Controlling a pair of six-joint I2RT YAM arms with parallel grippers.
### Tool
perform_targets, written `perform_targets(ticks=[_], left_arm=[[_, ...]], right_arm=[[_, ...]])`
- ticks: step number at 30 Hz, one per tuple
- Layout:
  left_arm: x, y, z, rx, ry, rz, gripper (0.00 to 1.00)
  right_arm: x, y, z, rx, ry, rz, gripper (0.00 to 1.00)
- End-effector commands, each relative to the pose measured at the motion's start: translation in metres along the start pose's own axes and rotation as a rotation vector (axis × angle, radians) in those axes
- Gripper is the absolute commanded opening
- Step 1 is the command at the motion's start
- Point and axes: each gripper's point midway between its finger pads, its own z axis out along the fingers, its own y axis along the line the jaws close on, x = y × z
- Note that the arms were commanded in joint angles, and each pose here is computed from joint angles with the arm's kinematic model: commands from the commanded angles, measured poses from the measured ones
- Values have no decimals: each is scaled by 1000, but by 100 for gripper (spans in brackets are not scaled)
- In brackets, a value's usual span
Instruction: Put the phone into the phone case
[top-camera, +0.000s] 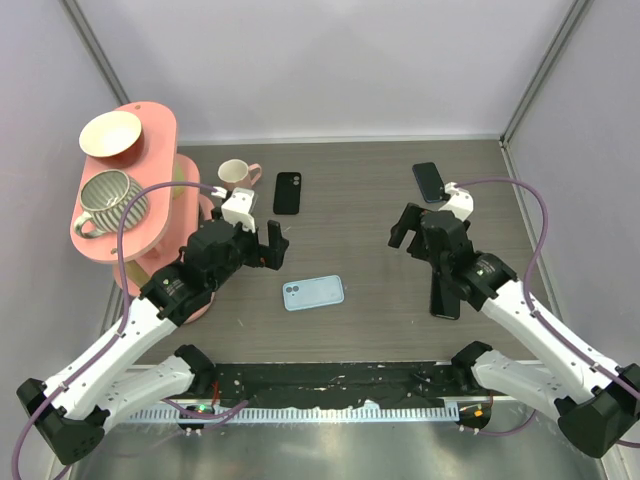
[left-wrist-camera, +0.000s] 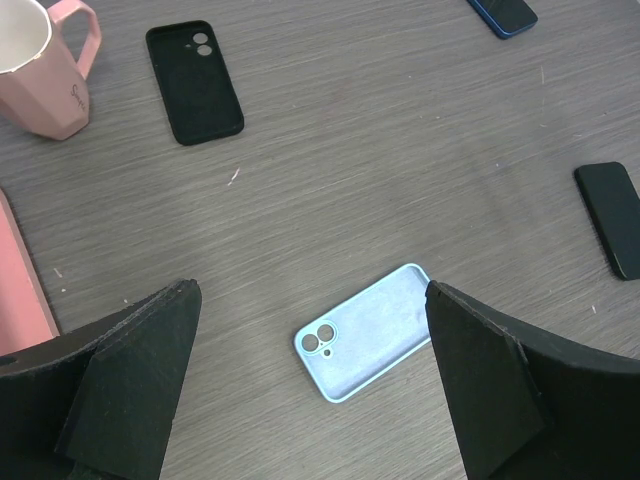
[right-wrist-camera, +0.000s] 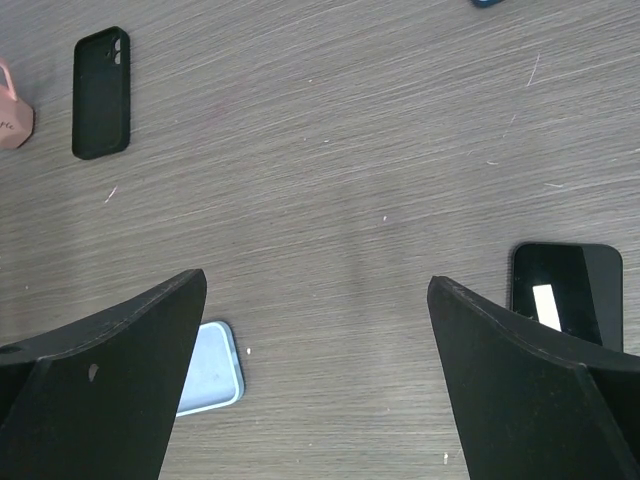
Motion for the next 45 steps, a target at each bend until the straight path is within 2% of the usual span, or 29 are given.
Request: perform_targets(ticks=[1,4,8,10,13,15,18,20,22,25,26,28,29,30,32,33,36,42,45], left_arm=[[-15,-4,-2,19,-55,-19,100],[-15,-4,-2,21,-56,-19,100],[-15,-7,-3,37,-56,-29,100],[-15,-10,-3,48,-55,-36,100],[-15,-13,-3,64,-52,-47,100],[-14,-16,-4,85,-43,-49,100],[-15,-20,-6,104,-45,-51,100],[-14,-21,-6,108,-42,-55,100],[-14,-22,-6,115,-40,-56,100],[-13,-25,-7,134,-39,-58,100],[-13,-27,-7,146,-37,-62,100],[-13,-29,-7,156,-37,-64,100],[-12,-31,-7,167,-32,-68,100],[-12,-32,-7,172,-32,-68,100],[-11,-37,-7,195,-24,-68,100],[-10,-38,-7,201,-22,-69,100],[-11,-38,-7,204,-25,-69,100],[-5,-41,-3,217,-10,-68,100],[-2,-43,0,223,8,-66,100]], right_arm=[[-23,11,1,-13,-80,48,99],[-27,9,4,6,-105,49,99],[-51,7,8,42,-217,61,100],[-68,-6,9,126,-299,76,100],[-84,-10,22,218,-347,-99,100],[-94,-5,34,219,-348,-114,98],[-103,-3,76,198,-278,-117,93],[-109,-28,108,294,-223,-71,92],[-118,-53,141,382,-174,-24,86],[-117,-70,172,406,-93,39,82],[-104,-82,192,399,-23,26,82],[-105,-87,212,377,17,-9,82],[-85,-102,232,389,99,-33,85],[-98,-97,241,358,100,-97,86],[-72,-110,264,368,209,-168,90],[-86,-106,270,358,198,-211,90],[-73,-109,290,328,266,-312,93],[-67,-103,308,232,316,-433,95],[-69,-107,311,244,318,-479,95]])
